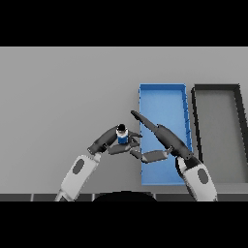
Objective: Pick up the blue pipe and place it into the blue bin.
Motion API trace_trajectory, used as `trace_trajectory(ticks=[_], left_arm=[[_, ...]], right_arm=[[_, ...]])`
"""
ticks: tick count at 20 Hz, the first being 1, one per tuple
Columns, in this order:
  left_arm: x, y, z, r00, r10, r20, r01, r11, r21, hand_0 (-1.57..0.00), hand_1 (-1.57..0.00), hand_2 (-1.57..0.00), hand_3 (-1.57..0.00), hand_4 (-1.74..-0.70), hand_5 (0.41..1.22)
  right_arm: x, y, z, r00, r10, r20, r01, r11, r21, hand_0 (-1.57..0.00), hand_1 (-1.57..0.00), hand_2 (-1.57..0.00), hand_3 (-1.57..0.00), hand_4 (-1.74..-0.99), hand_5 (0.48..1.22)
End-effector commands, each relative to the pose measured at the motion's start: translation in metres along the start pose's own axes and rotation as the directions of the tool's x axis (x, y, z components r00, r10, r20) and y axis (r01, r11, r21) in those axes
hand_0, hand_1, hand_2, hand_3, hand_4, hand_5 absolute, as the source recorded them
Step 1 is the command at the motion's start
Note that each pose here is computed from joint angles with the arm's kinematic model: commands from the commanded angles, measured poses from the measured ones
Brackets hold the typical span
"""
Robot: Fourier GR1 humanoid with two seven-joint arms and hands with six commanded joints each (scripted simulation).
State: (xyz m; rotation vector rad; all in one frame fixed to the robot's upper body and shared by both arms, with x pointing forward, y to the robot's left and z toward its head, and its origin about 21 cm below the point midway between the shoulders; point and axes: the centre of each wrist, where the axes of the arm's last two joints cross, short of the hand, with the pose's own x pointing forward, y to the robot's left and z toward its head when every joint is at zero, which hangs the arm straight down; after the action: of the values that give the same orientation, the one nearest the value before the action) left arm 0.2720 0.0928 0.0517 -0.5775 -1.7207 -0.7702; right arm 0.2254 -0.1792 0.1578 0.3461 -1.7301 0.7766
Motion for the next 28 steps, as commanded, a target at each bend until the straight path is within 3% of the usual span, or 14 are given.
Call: trace_trajectory(ticks=[1, 10, 13, 15, 18, 21, 22, 25, 28], left_arm=[[-0.002, 0.001, 0.001, 1.000, -0.001, 0.002, 0.001, 1.000, 0.003, -1.57, -1.57, -1.57, -1.57, -1.47, 1.221], [-0.001, 0.004, 0.004, 1.000, 0.010, -0.011, -0.010, 1.000, -0.005, -1.57, -1.57, -1.57, -1.57, -1.47, 1.221], [-0.002, 0.004, 0.005, 0.999, -0.004, -0.032, 0.004, 1.000, -0.009, -1.57, -1.57, -1.57, -1.57, -1.47, 1.221], [-0.002, 0.006, 0.001, 0.999, -0.002, -0.032, 0.002, 1.000, -0.007, -1.57, -1.57, -1.57, -1.57, -1.52, 1.221], [0.000, 0.004, 0.002, 0.998, -0.002, -0.068, 0.001, 1.000, -0.016, -1.57, -1.57, -1.57, -1.57, -1.62, 1.221], [-0.002, 0.002, 0.003, 0.998, 0.048, -0.036, -0.048, 0.999, -0.012, -1.57, -1.57, -1.57, -1.52, -1.68, 1.221], [-0.002, 0.002, 0.003, 0.997, 0.070, -0.013, -0.070, 0.998, -0.002, -1.57, -1.57, -1.57, -1.53, -1.69, 1.221], [-0.003, 0.003, 0.005, 0.996, 0.088, -0.003, -0.088, 0.996, -0.016, -1.57, -1.57, -1.57, -1.46, -1.71, 1.221], [-0.002, 0.006, 0.003, 0.997, 0.072, 0.001, -0.072, 0.997, -0.014, -1.57, -1.57, -1.57, -1.44, -1.73, 1.221]], right_arm=[[0.003, -0.001, -0.002, 1.000, -0.002, 0.008, 0.002, 1.000, 0.026, 0.00, 0.00, -0.04, 0.00, -1.294, 0.560], [0.020, 0.008, -0.053, 0.998, 0.064, -0.009, -0.061, 0.982, 0.181, -0.02, -0.03, -0.08, 0.00, -1.186, 0.521], [0.022, 0.010, -0.069, 0.997, 0.078, -0.017, -0.073, 0.973, 0.218, -0.07, -0.11, -0.17, -0.04, -1.204, 0.497], [0.024, 0.011, -0.077, 0.995, 0.094, -0.011, -0.089, 0.967, 0.241, -0.32, -0.36, -0.38, -0.24, -1.278, 0.485], [0.021, 0.016, -0.081, 0.997, 0.073, 0.007, -0.072, 0.964, 0.257, -0.88, -0.88, -0.91, -0.76, -1.467, 0.518], [0.019, 0.016, -0.085, 1.000, 0.028, 0.004, -0.028, 0.966, 0.258, -1.22, -1.22, -1.23, -1.02, -1.581, 0.650], [0.015, 0.018, -0.085, 1.000, 0.011, 0.010, -0.013, 0.964, 0.265, -1.29, -1.29, -1.30, -1.10, -1.606, 0.765], [0.013, 0.020, -0.087, 0.999, 0.013, 0.032, -0.021, 0.966, 0.258, -1.43, -1.43, -1.43, -1.30, -1.665, 0.987], [0.014, 0.027, -0.087, 0.997, 0.023, 0.069, -0.041, 0.963, 0.267, -1.50, -1.50, -1.50, -1.43, -1.702, 1.101]])
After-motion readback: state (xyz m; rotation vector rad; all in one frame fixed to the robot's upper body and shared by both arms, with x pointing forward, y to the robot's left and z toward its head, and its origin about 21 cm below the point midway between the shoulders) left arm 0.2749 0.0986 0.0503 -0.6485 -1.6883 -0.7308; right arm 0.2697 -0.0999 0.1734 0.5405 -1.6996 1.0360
